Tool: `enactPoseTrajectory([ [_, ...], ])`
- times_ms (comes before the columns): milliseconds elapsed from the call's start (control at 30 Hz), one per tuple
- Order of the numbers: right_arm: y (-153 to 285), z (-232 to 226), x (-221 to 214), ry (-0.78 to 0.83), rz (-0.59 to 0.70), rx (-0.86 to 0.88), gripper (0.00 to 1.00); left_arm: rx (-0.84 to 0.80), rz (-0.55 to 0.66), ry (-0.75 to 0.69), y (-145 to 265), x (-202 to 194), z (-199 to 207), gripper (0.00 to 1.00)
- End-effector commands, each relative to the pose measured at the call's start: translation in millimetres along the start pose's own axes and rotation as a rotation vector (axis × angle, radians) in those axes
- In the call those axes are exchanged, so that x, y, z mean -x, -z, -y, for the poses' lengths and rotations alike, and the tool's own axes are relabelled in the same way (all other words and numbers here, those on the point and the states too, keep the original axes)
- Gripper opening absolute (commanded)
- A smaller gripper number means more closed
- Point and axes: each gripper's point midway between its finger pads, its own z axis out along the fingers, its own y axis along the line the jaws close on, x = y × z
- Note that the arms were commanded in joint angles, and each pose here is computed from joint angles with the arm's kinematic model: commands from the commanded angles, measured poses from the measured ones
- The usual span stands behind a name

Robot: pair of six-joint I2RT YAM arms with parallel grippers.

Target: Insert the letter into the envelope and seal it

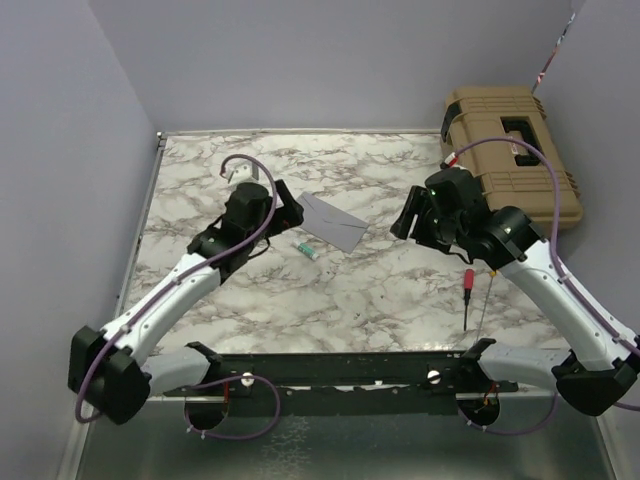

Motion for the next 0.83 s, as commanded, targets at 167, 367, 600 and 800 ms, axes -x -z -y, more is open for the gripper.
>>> enactPoseTrajectory([
  [167,62.8,34.2,51.0,0.074,0.234,-0.121,0.72,0.325,0.383,-0.134,156.7,123.5,-54.4,0.99],
  [367,97.2,32.5,79.8,0.115,0.322,-0.124,0.79,0.329,0.536,-0.086,222.9,156.2,-62.9,0.99],
  [600,111.3,25.8,87.6,0.122,0.355,-0.076,0.82,0.312,0.557,-0.065,243.0,159.5,-65.2,0.99],
  [800,115.0,21.3,86.9,0.110,0.351,-0.046,0.85,0.282,0.516,-0.065,231.2,150.4,-60.2,0.99],
])
